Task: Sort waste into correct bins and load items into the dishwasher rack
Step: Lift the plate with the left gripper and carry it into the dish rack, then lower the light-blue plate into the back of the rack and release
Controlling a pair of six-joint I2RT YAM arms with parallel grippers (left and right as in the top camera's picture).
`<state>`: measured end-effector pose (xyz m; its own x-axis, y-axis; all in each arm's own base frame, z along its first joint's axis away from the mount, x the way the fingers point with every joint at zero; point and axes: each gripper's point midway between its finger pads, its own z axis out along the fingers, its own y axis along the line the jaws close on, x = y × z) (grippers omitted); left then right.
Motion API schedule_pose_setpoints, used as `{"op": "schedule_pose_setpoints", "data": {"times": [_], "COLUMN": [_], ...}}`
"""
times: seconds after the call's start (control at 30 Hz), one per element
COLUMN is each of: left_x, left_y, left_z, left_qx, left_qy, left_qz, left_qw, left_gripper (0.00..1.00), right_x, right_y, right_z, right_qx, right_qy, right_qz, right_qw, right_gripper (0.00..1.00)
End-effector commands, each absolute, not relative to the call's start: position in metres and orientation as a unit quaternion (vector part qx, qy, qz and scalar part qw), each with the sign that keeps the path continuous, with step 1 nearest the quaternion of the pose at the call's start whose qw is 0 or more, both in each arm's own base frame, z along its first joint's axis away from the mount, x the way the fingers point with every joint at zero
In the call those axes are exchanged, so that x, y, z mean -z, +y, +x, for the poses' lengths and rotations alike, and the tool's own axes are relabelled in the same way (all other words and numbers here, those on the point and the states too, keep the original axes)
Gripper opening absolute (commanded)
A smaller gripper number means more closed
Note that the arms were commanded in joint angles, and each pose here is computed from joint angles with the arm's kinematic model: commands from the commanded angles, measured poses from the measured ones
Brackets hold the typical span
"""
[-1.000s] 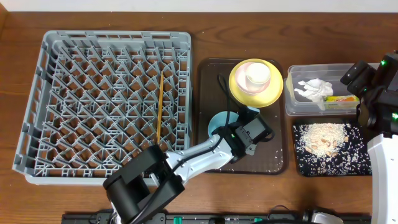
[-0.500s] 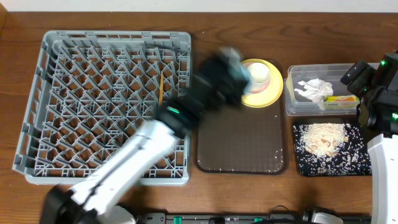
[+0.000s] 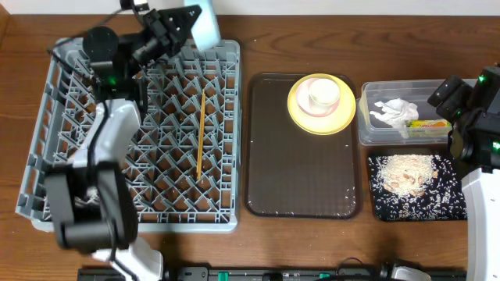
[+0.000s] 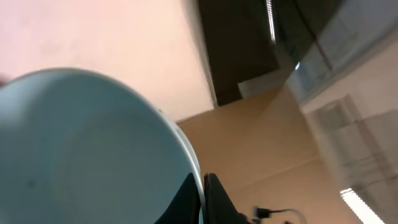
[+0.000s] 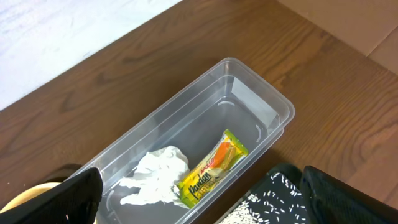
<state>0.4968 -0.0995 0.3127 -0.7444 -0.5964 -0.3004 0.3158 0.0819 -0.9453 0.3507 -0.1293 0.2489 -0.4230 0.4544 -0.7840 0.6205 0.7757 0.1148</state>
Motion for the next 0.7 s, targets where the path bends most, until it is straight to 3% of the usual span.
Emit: {"op": "schedule_pose_setpoints", "data": {"times": [0.0,0.23,0.5,0.67], "left_x": [-0.269,-0.202,-0.193,-0.189], "left_y": [-0.103,-0.125,-0.132,-0.130], "left_z": [0.503,0.514,0.513,0.513], "left_qx": [0.703,0.699,0.697,0.689], "left_qy": [0.653,0.667,0.672,0.681], "left_qz": [-0.178,-0.208,-0.199,-0.185], "left_qw": [0.219,0.153,0.151,0.166], "left_gripper": [0.06,0.06,0.06,0.14], "right_x": [-0.254,-0.254,-0.254,-0.254], "right_y": [-0.131,-0.131,-0.131,-0.131], "right_z": [0.350,0.350,0.350,0.350], "right_qx": [0.099,0.099,0.099,0.099], "right_qy": [0.835,0.835,0.835,0.835], "right_qz": [0.322,0.322,0.322,0.322], "right_qw": [0.436,0.436,0.436,0.436], "right_gripper": [0.99,0.99,0.99,0.99]}}
